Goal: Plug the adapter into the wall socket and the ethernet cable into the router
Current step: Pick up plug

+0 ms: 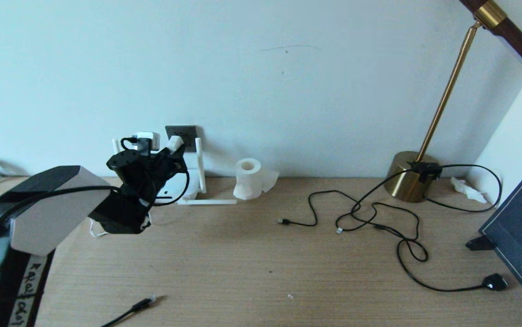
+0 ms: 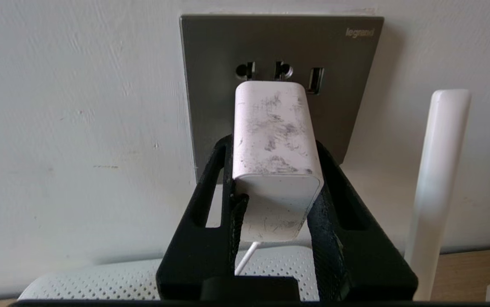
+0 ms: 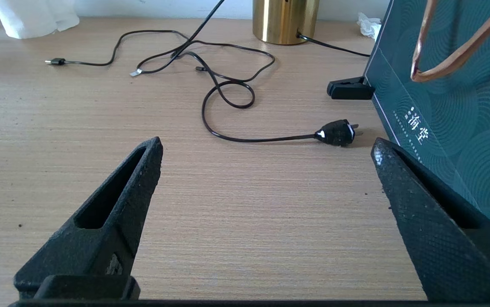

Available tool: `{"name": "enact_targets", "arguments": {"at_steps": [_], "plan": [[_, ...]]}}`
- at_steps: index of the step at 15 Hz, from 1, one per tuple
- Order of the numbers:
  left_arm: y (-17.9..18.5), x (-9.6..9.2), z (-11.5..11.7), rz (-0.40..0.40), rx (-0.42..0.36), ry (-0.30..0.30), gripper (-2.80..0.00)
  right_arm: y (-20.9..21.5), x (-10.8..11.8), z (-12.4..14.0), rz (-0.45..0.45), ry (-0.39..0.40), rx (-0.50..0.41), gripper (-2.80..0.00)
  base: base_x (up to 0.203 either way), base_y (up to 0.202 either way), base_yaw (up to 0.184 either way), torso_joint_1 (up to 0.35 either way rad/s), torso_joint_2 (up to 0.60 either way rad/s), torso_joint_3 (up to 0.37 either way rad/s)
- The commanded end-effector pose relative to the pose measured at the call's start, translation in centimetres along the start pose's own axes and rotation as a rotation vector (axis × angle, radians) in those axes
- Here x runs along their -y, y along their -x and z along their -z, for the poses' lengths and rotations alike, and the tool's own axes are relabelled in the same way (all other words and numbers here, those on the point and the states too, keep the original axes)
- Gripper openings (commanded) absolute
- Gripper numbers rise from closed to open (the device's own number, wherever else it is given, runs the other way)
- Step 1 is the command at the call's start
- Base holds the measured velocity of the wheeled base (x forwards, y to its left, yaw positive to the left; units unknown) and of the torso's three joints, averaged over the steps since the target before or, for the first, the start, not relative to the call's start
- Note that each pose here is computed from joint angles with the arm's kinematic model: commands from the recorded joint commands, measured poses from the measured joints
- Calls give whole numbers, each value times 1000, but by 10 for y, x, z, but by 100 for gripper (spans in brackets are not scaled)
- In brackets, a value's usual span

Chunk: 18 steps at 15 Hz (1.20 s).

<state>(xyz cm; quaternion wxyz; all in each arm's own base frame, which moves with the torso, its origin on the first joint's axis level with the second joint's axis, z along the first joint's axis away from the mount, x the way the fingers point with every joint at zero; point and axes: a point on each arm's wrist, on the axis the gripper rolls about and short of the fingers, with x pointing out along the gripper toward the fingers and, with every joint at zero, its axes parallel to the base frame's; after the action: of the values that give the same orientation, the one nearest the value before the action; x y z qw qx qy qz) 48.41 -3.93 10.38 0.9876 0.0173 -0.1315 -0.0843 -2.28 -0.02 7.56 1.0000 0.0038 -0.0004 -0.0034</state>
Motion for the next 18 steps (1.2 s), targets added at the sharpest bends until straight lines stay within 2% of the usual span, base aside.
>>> {"name": "enact_targets", "arguments": {"at_steps": [1, 18], "plan": [[0, 0, -7, 2, 11, -1, -280, 0, 0, 0, 0, 0, -1, 0, 0, 0, 0, 0, 0, 0], [-6, -1, -20, -23, -35, 3, -280, 0, 0, 0, -1, 0, -1, 0, 0, 0, 0, 0, 0, 0]]}}
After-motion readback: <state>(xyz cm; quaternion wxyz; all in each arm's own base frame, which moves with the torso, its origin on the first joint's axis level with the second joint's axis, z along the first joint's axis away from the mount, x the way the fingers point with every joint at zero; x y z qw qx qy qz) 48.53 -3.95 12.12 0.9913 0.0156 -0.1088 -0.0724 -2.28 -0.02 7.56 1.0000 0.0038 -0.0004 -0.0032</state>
